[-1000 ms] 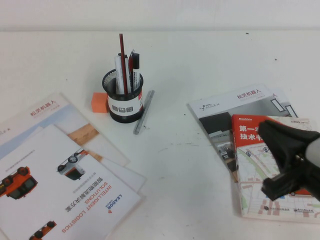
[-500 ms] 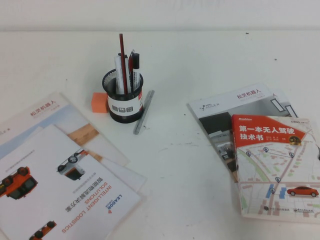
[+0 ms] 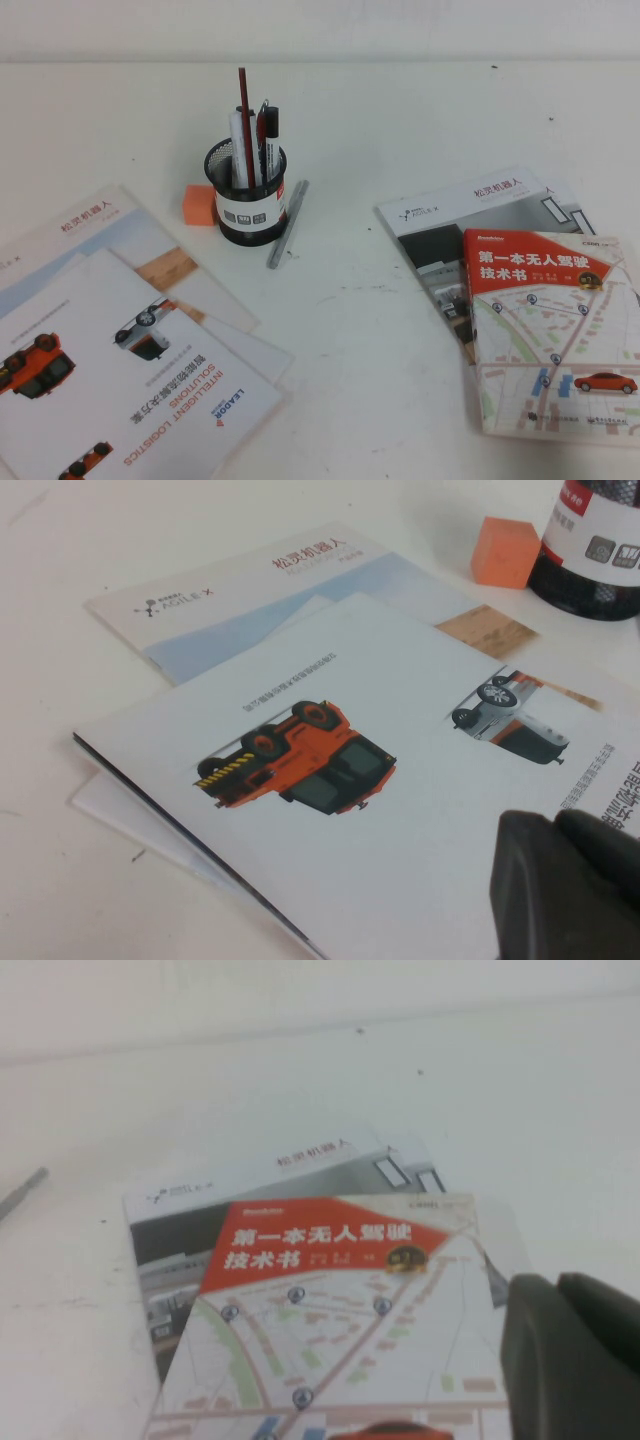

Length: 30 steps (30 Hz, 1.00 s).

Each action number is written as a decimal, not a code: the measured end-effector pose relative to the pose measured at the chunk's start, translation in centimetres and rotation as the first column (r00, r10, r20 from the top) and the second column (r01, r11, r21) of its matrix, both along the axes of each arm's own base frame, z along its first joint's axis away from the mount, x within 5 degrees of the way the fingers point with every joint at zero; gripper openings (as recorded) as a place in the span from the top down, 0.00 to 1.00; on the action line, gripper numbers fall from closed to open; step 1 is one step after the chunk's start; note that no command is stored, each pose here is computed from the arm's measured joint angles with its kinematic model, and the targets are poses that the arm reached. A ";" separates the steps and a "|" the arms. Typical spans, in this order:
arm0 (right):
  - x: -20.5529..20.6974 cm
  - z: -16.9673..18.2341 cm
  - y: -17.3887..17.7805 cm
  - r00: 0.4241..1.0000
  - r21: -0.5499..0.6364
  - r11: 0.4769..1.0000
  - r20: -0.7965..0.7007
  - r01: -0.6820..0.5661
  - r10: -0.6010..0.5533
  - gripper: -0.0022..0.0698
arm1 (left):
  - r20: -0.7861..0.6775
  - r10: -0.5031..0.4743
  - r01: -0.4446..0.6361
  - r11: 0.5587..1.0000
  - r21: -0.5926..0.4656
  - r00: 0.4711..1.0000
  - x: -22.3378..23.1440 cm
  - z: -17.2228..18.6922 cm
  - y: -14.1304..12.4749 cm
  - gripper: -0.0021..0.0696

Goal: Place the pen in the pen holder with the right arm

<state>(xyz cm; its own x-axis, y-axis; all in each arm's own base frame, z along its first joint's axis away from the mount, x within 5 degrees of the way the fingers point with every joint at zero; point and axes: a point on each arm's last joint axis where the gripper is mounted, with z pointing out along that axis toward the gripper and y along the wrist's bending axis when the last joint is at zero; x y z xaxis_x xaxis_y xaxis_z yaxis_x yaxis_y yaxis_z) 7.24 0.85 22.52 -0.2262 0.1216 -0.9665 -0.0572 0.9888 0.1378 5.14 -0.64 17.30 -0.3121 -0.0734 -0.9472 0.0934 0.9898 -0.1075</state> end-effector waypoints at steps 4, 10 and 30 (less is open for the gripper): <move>0.0 -0.6 0.0 1.000 0.021 1.000 -0.025 0.005 -0.004 1.00 | 0.000 0.000 0.000 1.000 0.000 1.000 0.0 0.0 0.0 0.97; -0.6 -1.9 -0.4 0.999 0.043 0.998 0.000 0.049 -0.049 1.00 | 0.000 0.000 0.000 1.000 0.000 1.000 0.0 0.0 0.0 0.97; -1.9 -5.1 -0.7 0.994 0.077 0.993 -0.063 0.095 -0.090 1.00 | 0.000 0.000 0.000 1.000 0.000 1.000 0.0 0.0 0.0 0.97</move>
<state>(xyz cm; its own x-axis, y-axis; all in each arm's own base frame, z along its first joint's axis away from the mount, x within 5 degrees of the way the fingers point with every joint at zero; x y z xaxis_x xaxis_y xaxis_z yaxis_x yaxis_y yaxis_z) 5.35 0.14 17.41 -0.2667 0.2209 -0.9381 0.0446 0.9752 0.2169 5.14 -0.64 17.30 -0.3121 -0.0734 -0.9472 0.0934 0.9898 -0.1075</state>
